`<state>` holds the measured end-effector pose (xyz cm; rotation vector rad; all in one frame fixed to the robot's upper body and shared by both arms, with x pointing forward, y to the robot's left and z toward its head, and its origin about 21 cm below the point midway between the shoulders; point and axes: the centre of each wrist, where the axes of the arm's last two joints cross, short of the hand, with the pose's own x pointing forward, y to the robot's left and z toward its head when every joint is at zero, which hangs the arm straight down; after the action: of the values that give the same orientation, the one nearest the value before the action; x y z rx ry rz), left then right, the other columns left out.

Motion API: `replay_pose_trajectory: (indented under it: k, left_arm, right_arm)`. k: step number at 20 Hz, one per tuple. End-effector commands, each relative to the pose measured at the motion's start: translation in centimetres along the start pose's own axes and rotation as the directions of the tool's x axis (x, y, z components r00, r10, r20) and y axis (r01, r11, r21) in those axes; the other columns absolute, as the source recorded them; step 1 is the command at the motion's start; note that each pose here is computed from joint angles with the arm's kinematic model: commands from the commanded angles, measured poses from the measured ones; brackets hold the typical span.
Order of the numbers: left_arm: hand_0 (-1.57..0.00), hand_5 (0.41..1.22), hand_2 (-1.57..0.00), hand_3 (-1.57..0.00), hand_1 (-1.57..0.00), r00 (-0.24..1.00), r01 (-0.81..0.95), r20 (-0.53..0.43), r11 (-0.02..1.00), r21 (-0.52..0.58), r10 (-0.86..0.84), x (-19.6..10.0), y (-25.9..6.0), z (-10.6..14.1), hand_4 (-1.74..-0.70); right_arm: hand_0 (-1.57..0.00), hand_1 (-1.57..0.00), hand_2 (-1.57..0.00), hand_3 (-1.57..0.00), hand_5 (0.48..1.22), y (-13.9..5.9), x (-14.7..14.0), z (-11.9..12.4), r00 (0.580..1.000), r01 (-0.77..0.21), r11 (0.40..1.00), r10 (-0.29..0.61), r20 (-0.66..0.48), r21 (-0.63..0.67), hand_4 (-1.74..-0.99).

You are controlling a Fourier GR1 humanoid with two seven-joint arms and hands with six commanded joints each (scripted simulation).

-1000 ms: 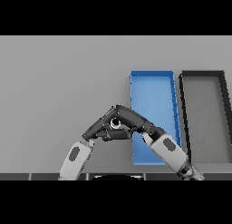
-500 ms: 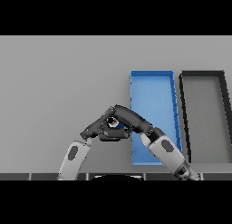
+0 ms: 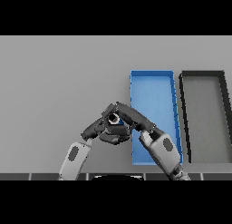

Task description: Pick up the blue pipe and place it into the blue bin.

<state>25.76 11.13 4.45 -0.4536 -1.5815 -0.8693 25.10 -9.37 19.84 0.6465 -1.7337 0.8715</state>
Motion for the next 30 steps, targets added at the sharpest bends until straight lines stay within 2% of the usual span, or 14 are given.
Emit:
replay_pose_trajectory:
  k: [1, 4, 7, 9, 11, 13, 14, 18, 20, 24, 26, 30]
  left_arm:
    - [-0.02, 0.470, -0.01, -0.01, -0.01, 1.000, -0.003, 0.004, 1.000, 0.000, 0.003, 0.1, -0.1, -0.2, -0.91]
    - [-0.01, 0.450, -0.01, -0.01, -0.01, 1.000, -0.001, 0.009, 1.000, -0.002, 0.001, 0.2, -0.1, -0.2, -0.91]
    - [0.00, 0.437, 0.00, 0.00, 0.00, 1.000, -0.010, -0.012, 1.000, -0.001, 0.010, 0.1, 0.3, 0.0, -0.91]
    - [0.00, 0.433, 0.00, 0.00, 0.00, 0.999, -0.007, -0.032, 1.000, 0.001, 0.007, 0.2, 0.6, 0.1, -0.90]
    - [0.00, 0.430, 0.00, 0.00, 0.00, 0.999, -0.006, -0.045, 1.000, -0.008, 0.005, 0.3, 0.3, 0.0, -0.90]
    - [0.00, 0.425, 0.00, 0.00, 0.00, 0.999, 0.000, -0.044, 1.000, -0.008, -0.001, 0.1, 0.5, 0.3, -0.89]
    - [0.00, 0.421, 0.00, 0.00, 0.00, 0.999, 0.002, -0.040, 1.000, -0.003, -0.003, 0.2, 0.6, 0.3, -0.89]
    - [0.00, 0.412, 0.00, 0.00, 0.00, 0.999, 0.018, -0.032, 1.000, 0.002, -0.018, 0.4, 0.7, 0.2, -0.88]
    - [0.00, 0.415, 0.00, 0.00, 0.00, 0.999, 0.032, -0.026, 0.999, -0.005, -0.032, 0.2, 0.3, 0.4, -0.87]
    - [0.00, 0.420, 0.00, 0.00, 0.00, 0.999, 0.028, -0.034, 1.000, 0.000, -0.028, 0.1, 0.4, 0.2, -0.87]
    - [0.00, 0.422, 0.00, 0.00, 0.00, 1.000, 0.008, -0.025, 1.000, -0.005, -0.008, 0.0, 0.1, 0.8, -0.87]
    - [0.00, 0.427, 0.00, 0.00, 0.00, 1.000, 0.000, -0.031, 1.000, 0.007, 0.000, 0.3, 0.4, 0.7, -0.88]
  right_arm:
    - [-1.57, -1.57, -1.57, -1.57, 1.221, -0.4, 1.0, -0.1, 0.999, 0.035, 0.999, -0.035, 0.013, -0.007, -1.741]
    - [-1.57, -1.57, -1.57, -1.57, 1.221, -2.5, 3.4, -0.5, 0.997, 0.068, 0.998, -0.068, 0.044, -0.013, -1.741]
    - [-1.57, -1.57, -1.57, -1.57, 1.221, -5.0, 7.4, -1.3, 0.987, 0.073, 0.997, -0.071, 0.141, -0.003, -1.741]
    - [-1.57, -1.57, -1.57, -1.57, 1.221, -6.9, 9.6, -1.3, 0.977, 0.042, 0.993, -0.018, 0.213, -0.109, -1.741]
    - [-1.57, -1.57, -1.57, -1.57, 1.221, -9.4, 11.4, -1.2, 0.981, 0.003, 0.970, 0.044, 0.189, -0.244, -1.741]
    - [-1.57, -1.57, -1.57, -1.57, 1.221, -11.6, 11.7, -0.5, 0.986, 0.002, 0.944, 0.052, 0.155, -0.330, -1.741]
    - [-1.57, -1.57, -1.57, -1.57, 1.221, -12.8, 11.5, -0.3, 0.990, -0.002, 0.934, 0.053, 0.132, -0.359, -1.741]
    - [-1.57, -1.57, -1.57, -1.57, 1.221, -16.3, 9.1, 2.9, 0.998, -0.049, 0.865, 0.062, 0.011, -0.500, -1.741]
    - [-1.57, -1.57, -1.57, -1.57, 1.221, -17.2, 7.1, 4.9, 0.999, -0.027, 0.835, 0.012, -0.030, -0.549, -1.741]
    - [-1.57, -1.57, -1.57, -1.57, 1.221, -16.8, 2.9, 8.3, 0.990, -0.015, 0.796, -0.074, -0.123, -0.605, -1.741]
    - [-1.57, -1.57, -1.57, -1.57, 1.221, -16.2, 0.9, 10.0, 0.977, -0.027, 0.779, -0.111, -0.180, -0.627, -1.741]
    - [-1.57, -1.57, -1.57, -1.57, 1.221, -13.8, -2.4, 12.4, 0.934, -0.023, 0.720, -0.231, -0.271, -0.693, -1.741]
